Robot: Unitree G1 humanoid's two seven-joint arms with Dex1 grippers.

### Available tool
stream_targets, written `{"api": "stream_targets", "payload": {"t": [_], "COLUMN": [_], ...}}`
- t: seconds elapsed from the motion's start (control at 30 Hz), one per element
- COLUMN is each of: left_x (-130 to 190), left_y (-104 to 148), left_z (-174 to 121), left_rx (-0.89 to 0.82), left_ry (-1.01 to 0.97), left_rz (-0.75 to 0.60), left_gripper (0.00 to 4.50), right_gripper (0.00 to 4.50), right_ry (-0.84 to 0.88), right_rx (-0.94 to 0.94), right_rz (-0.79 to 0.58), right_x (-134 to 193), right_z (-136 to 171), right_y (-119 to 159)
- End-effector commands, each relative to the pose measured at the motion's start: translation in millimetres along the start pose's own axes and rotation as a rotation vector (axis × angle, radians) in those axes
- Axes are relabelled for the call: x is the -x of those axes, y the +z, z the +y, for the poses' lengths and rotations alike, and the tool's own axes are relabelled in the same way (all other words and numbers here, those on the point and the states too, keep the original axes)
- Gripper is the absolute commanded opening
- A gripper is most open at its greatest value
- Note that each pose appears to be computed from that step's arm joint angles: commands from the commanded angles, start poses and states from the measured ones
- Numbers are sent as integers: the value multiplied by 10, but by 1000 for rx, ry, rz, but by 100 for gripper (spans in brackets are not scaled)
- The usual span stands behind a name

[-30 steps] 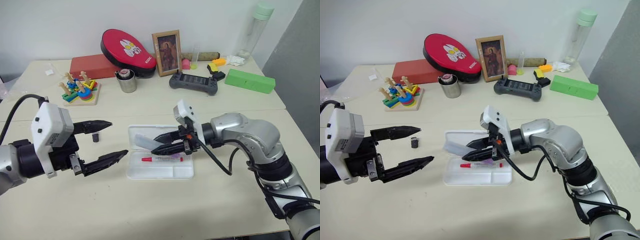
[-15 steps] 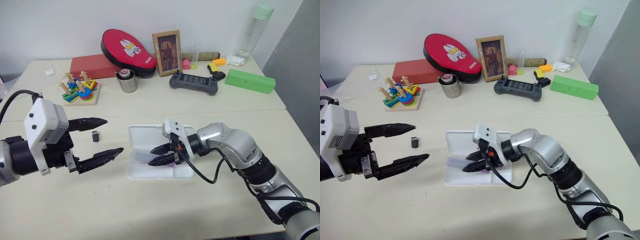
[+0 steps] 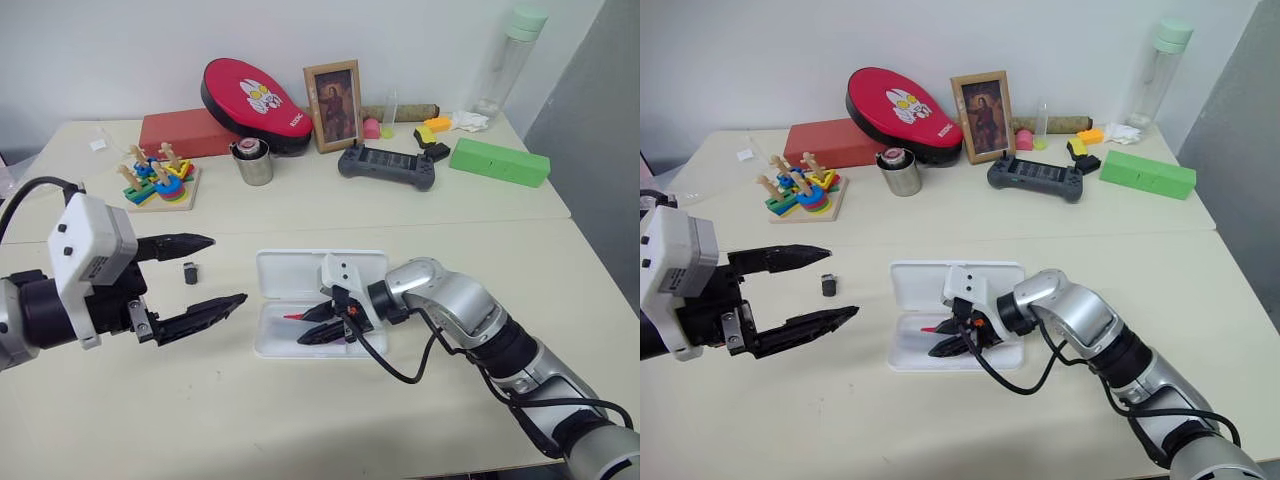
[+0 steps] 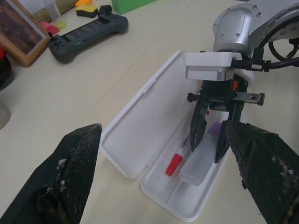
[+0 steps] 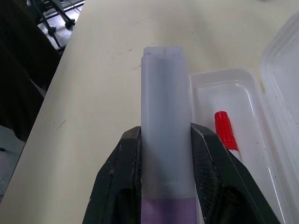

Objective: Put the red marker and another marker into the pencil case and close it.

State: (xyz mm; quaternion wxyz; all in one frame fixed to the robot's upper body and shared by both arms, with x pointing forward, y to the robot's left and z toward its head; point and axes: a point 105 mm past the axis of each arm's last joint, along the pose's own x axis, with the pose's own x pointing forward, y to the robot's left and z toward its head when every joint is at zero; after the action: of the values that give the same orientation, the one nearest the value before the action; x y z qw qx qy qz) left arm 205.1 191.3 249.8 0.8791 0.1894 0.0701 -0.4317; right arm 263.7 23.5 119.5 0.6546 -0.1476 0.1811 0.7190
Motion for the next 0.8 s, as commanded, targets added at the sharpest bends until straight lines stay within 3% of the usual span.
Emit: {"api": "stream_targets", "payload": {"t": [0.03,0.57,0.8], "left_x": [30,44,42], "left_y": [68,85,91], "left_z": [20,29,41], "left_rx": [-33,-39,-41], "left_ry": [17,28,29], "left_rz": [-5,-2,-3], "left_gripper": [450,450,450], "right_gripper": [127,127,290], "right_ry": [20,38,32], "right_rx": [30,14,20], "right_rz": [-23,-17,-20], "right_x": [-47,-139,-131], "right_z": [36,68,54], "right_y": [69,11,12]}}
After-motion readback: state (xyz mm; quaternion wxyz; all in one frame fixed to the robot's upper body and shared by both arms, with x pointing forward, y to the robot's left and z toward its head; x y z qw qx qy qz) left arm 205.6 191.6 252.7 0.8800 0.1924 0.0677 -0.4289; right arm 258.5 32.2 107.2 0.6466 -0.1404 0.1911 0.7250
